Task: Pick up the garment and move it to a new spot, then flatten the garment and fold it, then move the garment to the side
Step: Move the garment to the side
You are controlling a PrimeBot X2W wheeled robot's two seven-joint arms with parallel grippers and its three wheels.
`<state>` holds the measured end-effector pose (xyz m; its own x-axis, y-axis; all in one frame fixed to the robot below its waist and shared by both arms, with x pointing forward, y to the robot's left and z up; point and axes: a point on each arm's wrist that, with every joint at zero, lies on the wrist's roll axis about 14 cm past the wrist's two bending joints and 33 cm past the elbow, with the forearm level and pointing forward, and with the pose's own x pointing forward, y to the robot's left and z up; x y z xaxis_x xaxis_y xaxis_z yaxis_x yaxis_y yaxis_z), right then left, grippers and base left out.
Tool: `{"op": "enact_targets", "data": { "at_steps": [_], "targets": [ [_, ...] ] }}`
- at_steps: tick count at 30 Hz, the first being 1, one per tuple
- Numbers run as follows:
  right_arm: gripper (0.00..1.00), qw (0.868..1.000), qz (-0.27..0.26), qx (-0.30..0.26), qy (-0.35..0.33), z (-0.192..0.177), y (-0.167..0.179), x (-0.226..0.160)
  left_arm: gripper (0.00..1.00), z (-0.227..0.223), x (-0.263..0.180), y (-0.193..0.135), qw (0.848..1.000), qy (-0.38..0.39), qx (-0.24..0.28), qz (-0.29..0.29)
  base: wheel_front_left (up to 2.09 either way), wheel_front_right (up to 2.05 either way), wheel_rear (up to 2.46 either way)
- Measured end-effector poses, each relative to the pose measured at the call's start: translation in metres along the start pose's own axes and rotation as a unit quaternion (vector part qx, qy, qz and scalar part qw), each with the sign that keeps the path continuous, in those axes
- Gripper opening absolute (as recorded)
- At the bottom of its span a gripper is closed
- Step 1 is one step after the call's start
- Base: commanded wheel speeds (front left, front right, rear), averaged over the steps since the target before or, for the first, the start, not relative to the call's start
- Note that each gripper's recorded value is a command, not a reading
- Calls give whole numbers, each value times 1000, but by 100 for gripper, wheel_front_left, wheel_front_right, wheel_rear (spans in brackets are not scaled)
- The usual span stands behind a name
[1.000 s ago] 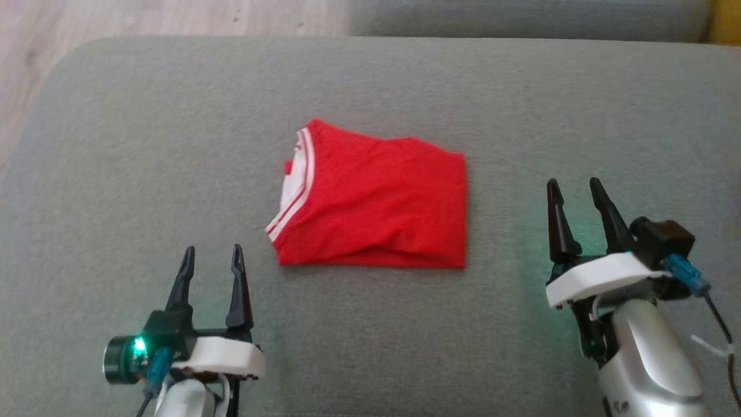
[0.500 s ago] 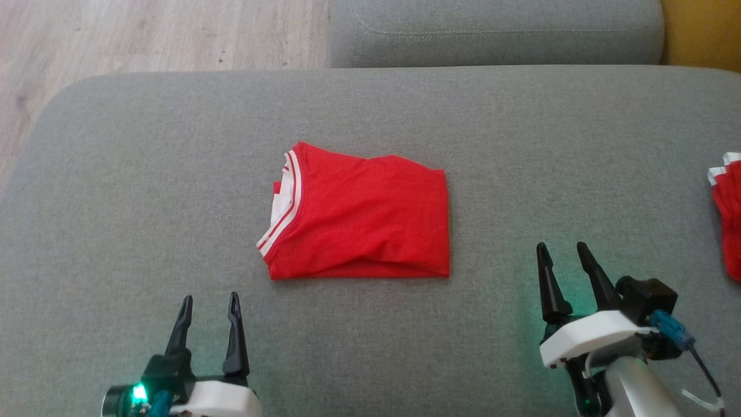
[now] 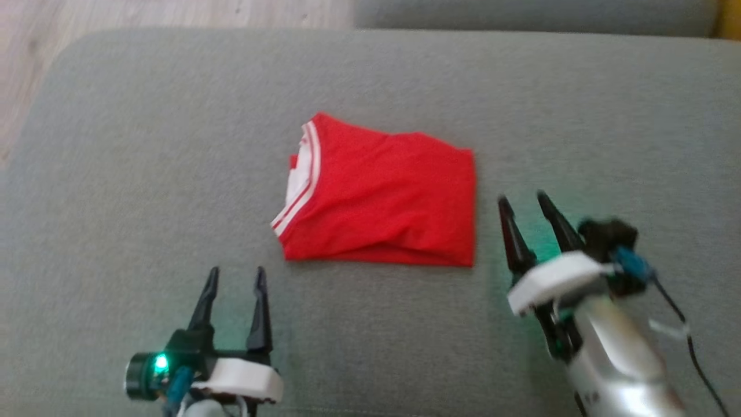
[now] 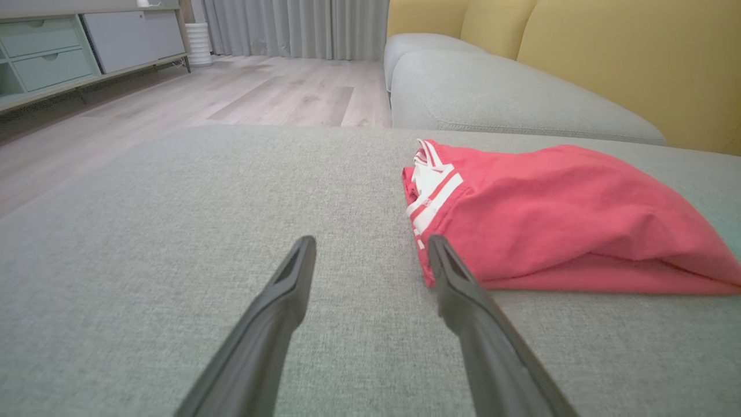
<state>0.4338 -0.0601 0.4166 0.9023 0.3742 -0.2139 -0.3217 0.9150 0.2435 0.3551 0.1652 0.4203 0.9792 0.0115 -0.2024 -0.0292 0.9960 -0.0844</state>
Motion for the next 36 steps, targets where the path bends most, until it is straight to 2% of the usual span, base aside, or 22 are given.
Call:
{"op": "enact_targets", "data": {
  "at_steps": [4,8,9,10,11,15,19,26,35,36],
  "targets": [
    [100,999,33,-10,24,-5,18,31,100,-4,1,3,1000,8,-4,6,0,0,0],
    [100,994,42,1,97,-43,25,38,100,-8,-2,14,1000,16,-6,24,0,0,0],
    [80,993,47,0,108,-50,28,39,100,-10,-4,17,999,18,-6,29,0,0,0],
    [10,992,52,-2,111,-52,30,40,100,-11,-5,20,999,20,-6,34,0,0,0],
    [0,992,55,-2,112,-52,31,42,100,-12,-5,22,999,22,-6,36,0,0,0],
    [0,993,55,1,101,-46,30,41,100,-12,-1,20,999,21,-7,34,0,0,0],
    [0,996,28,20,87,-39,16,30,100,-9,8,5,1000,17,-7,8,0,0,0],
    [0,995,-68,50,48,-23,-46,-13,100,-6,32,-54,996,13,-3,-87,0,0,0],
    [0,981,-182,66,5,-11,-109,-88,100,-7,52,-148,975,14,5,-223,0,0,0],
    [0,981,-182,66,5,-11,-109,-88,100,-7,52,-148,975,14,5,-223,0,0,0]
  ]
}}
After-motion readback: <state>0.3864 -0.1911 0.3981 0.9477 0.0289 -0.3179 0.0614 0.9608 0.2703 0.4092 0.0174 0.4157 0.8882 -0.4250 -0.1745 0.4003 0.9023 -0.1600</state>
